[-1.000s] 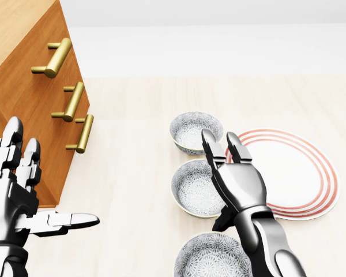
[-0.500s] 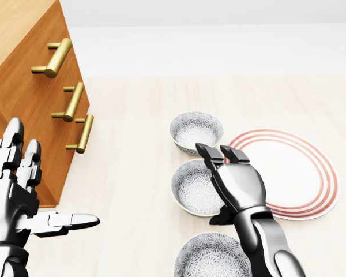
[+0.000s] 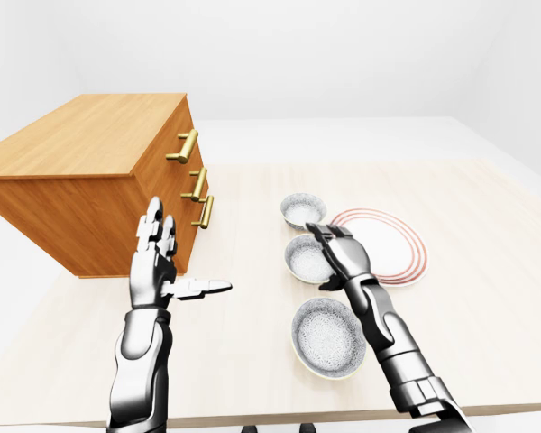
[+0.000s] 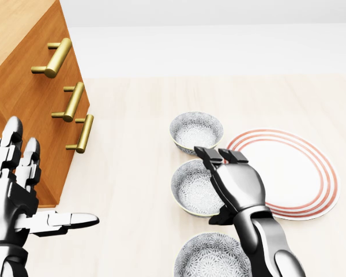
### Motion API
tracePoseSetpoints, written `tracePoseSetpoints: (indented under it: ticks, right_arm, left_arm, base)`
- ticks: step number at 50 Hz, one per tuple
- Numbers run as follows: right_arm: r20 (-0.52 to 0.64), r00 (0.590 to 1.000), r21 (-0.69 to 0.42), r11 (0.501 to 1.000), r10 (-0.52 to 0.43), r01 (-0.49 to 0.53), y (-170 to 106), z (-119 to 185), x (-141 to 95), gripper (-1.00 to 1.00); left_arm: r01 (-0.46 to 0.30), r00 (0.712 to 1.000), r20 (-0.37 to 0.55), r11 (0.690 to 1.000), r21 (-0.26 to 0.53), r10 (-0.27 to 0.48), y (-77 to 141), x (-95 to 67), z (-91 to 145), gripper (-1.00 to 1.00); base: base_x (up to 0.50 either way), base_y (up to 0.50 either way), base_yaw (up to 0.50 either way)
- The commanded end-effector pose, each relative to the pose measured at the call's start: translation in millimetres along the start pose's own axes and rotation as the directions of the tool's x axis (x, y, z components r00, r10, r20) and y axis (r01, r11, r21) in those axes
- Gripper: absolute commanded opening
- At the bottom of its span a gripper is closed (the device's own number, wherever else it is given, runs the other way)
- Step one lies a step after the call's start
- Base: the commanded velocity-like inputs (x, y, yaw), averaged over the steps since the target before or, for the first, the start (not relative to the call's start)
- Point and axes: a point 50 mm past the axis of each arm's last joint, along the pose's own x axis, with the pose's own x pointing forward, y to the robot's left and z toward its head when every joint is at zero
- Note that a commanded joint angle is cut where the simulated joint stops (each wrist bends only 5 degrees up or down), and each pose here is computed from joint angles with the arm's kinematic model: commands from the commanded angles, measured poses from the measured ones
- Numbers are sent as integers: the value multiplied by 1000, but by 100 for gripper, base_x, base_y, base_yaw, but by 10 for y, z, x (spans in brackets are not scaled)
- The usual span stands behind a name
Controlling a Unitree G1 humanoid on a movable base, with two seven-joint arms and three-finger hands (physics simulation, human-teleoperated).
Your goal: Put the bowl in the middle on the plate.
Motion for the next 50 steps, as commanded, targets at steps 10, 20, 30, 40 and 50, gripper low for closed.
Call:
tracePoseSetpoints:
  ticks: [10, 20, 30, 40, 50]
  right_arm:
    - [0, 1000, 3, 1000, 10, -10, 23, 6, -13, 51]
    - [-9, 1000, -1, 1000, 17, -17, 49, -23, -25, 51]
    - [-19, 998, 6, 998, 57, -57, 125, -44, -63, 51]
    - [-28, 996, -2, 997, 83, -83, 162, -72, -71, 40]
    - [-26, 996, -1, 996, 86, -86, 152, -65, -50, 27]
  left_arm:
    - [0, 1000, -5, 1000, 0, 0, 5, -2, -12, 100]
    - [0, 1000, -13, 1000, 0, 0, 4, -8, -29, 100]
    - [-1, 1000, -14, 1000, 0, 1, 2, -10, -32, 100]
    - [-1, 1000, -14, 1000, 0, 1, 2, -10, -31, 100]
    - [-1, 1000, -14, 1000, -1, 1, 2, -10, -31, 100]
  base:
    - [0, 0, 0]
    - [0, 0, 0]
    - [0, 0, 0]
    - [0, 0, 0]
    - [0, 0, 0]
